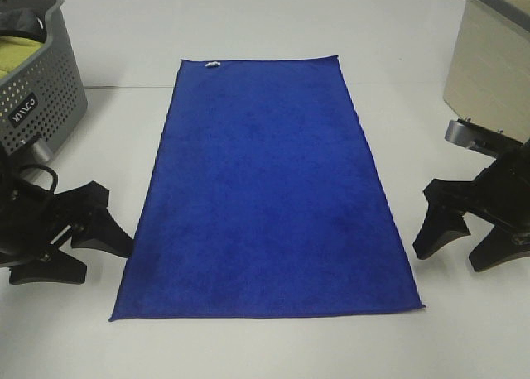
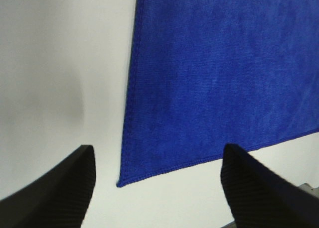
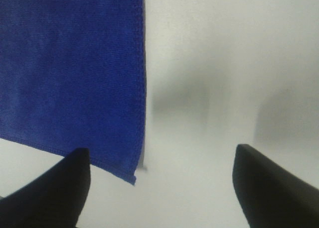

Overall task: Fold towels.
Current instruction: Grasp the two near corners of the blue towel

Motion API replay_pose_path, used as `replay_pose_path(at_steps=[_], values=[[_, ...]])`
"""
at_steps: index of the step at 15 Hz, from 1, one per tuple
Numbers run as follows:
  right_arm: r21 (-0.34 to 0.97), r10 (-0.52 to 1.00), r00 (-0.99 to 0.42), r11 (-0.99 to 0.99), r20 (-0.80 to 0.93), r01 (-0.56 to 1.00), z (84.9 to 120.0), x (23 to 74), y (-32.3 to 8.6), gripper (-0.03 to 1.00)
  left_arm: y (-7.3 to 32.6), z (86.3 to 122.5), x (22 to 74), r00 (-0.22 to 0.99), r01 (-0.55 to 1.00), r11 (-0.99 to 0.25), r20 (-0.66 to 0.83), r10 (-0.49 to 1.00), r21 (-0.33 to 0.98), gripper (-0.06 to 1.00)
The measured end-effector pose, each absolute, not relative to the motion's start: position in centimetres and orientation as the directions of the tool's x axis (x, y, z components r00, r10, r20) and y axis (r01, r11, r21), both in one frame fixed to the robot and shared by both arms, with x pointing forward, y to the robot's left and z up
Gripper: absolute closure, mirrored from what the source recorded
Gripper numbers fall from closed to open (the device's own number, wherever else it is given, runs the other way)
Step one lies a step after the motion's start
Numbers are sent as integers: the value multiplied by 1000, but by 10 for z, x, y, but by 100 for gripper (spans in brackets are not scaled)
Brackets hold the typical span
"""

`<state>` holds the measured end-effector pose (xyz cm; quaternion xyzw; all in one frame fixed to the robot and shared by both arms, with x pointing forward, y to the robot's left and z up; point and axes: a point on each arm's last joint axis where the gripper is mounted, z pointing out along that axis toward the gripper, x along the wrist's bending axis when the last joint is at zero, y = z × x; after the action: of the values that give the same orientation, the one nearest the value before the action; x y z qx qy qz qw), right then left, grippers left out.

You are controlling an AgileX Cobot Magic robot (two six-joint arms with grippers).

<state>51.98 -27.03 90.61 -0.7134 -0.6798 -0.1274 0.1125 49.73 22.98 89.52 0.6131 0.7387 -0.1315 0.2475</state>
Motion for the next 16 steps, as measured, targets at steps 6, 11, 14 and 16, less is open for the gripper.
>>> replay_pose_path(at_steps=[6, 11, 14, 16], values=[[2, 920, 34, -37, 390, 999, 887, 525, -265, 20, 221, 873, 509, -166, 970, 233, -505, 847, 73, 27], [-41, 905, 82, -72, 418, 997, 876, 529, -263, 24, 212, 865, 523, -182, 972, 233, -547, 817, 24, 27], [-73, 882, 117, -94, 455, 993, 869, 530, -259, 36, 189, 863, 528, -122, 987, 162, -565, 816, 20, 27], [-120, 862, 140, -93, 487, 988, 863, 528, -255, 39, 184, 862, 530, -106, 989, 144, -564, 819, 24, 33]])
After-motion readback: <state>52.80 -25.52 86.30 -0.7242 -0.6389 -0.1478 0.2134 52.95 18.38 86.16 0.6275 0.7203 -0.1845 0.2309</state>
